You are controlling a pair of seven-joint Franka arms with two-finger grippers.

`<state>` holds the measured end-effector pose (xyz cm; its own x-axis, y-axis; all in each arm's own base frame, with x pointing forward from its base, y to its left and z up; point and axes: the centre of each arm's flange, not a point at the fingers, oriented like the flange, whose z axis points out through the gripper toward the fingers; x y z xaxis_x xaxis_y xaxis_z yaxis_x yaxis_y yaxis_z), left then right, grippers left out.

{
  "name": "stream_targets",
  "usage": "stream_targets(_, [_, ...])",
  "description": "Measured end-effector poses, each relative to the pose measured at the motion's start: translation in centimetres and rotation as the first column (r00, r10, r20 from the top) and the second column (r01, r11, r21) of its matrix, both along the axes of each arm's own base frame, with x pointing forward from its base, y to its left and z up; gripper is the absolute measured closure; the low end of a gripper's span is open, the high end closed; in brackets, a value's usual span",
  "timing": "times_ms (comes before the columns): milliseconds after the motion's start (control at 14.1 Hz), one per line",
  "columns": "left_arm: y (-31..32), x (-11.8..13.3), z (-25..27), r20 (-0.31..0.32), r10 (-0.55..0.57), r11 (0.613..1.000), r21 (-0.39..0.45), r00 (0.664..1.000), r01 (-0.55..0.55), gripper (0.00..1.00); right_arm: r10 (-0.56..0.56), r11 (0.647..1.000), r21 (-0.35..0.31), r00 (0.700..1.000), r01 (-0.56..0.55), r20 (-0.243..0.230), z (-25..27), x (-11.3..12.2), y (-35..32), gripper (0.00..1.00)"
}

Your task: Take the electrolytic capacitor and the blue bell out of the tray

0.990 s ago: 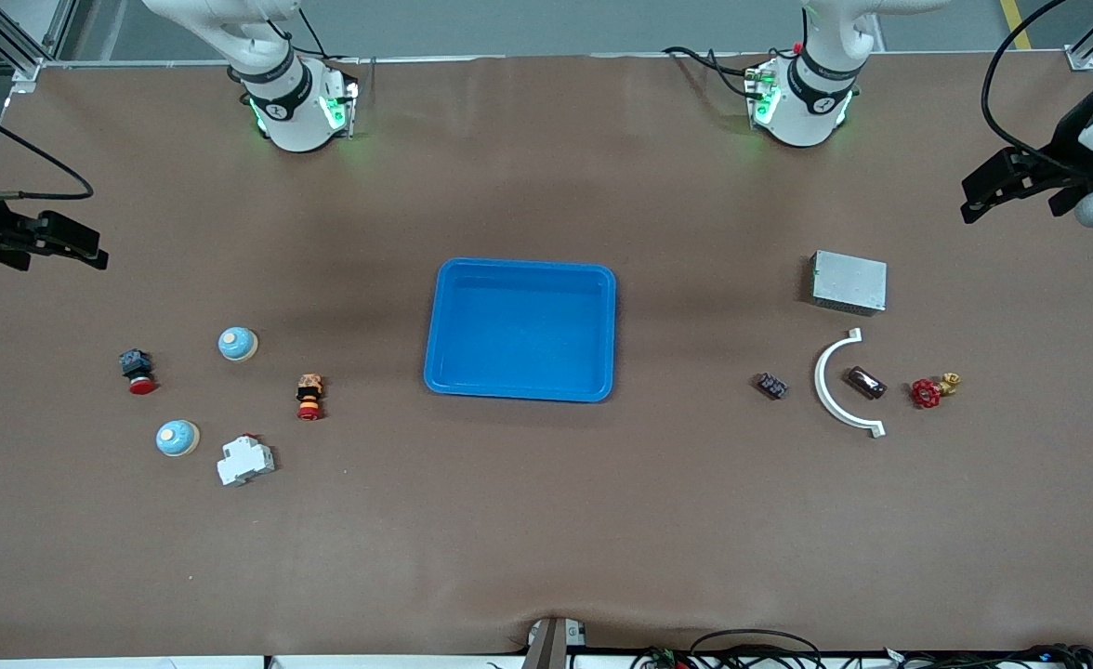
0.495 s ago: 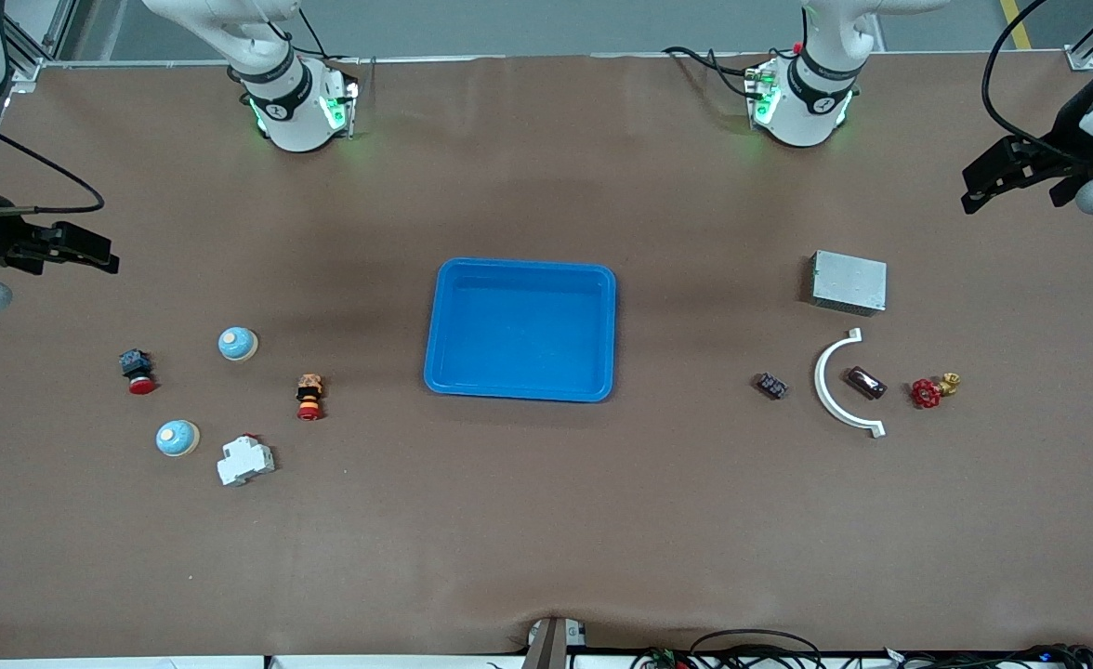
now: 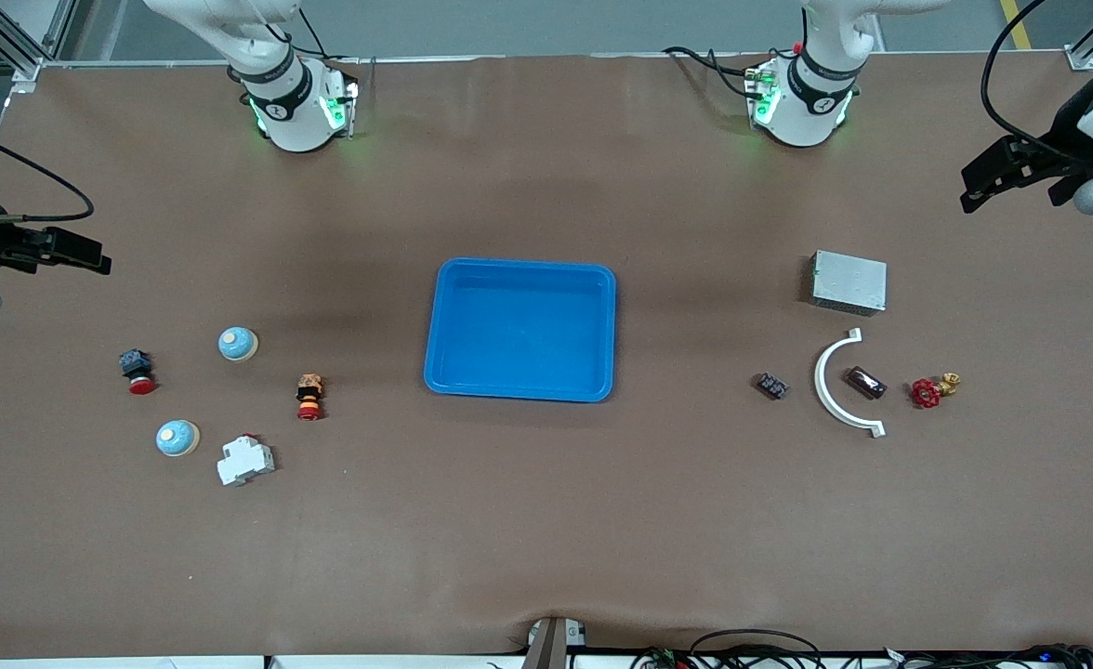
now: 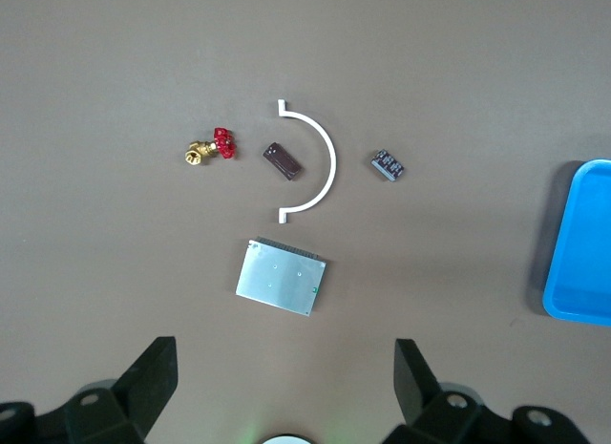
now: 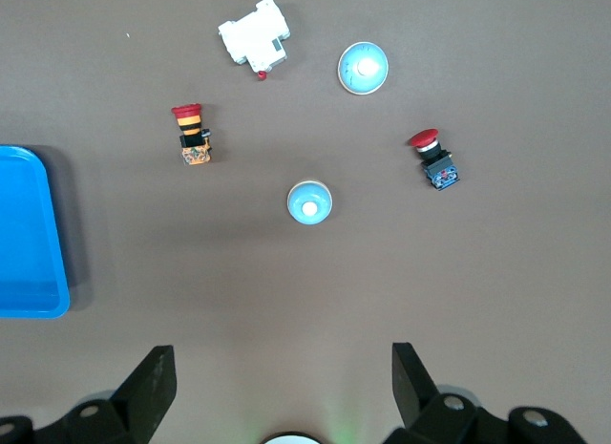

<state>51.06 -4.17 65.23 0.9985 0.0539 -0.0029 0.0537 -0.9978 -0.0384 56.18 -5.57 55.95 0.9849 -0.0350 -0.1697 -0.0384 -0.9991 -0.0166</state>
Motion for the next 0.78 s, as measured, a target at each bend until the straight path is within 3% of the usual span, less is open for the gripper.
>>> stream_targets(778, [-1.4,-0.1,0.0,0.001,-0.026,1.000,0.002,1.000,0.026,0.00,0.000,1.000,-0.004,0.999,0.000,0.042,1.9,0.6,0.0,0.00])
